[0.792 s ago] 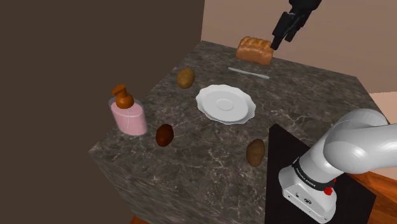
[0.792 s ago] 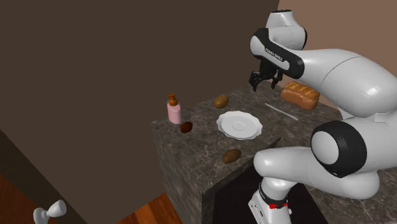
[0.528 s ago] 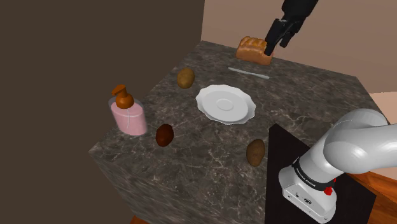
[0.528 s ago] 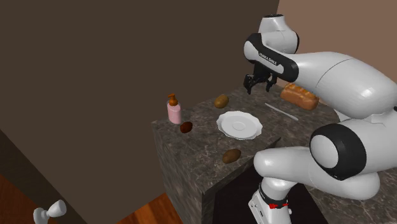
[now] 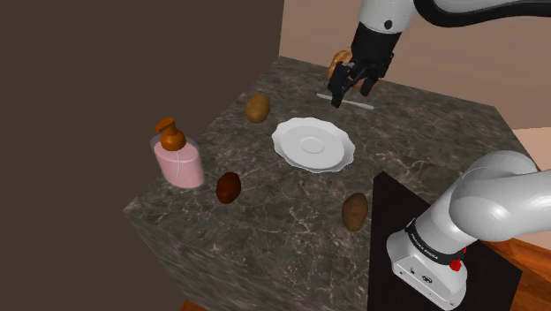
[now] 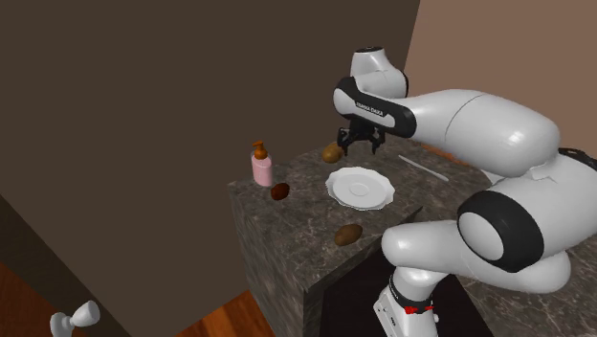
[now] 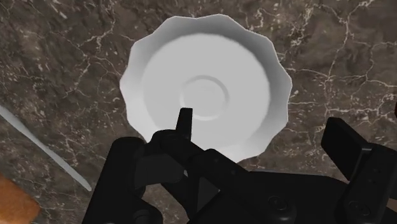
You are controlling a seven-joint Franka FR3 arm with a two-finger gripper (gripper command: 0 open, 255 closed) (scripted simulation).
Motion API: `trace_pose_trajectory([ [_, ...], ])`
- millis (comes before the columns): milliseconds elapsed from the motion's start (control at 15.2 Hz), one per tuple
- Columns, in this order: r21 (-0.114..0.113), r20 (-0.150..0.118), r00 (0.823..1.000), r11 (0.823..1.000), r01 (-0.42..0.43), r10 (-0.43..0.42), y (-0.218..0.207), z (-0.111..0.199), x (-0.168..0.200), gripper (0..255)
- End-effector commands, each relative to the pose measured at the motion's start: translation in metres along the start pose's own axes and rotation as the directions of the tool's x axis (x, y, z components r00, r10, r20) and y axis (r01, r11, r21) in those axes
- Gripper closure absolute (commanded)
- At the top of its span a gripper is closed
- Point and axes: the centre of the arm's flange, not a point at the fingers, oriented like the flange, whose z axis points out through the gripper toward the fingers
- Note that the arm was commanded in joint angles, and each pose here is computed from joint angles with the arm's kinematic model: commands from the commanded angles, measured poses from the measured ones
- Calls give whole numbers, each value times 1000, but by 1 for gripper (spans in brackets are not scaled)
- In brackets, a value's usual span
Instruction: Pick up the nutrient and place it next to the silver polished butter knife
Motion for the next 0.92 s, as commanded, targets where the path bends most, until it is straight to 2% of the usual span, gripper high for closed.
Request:
trace_pose_trajectory([
  [0, -3, 3, 999, 999, -37, 37, -22, 13, 1, 0],
  [396, -15, 11, 991, 991, -135, 135, -94, 51, 6, 0],
  [858, -30, 19, 968, 968, -248, 249, -175, 96, 20, 0],
])
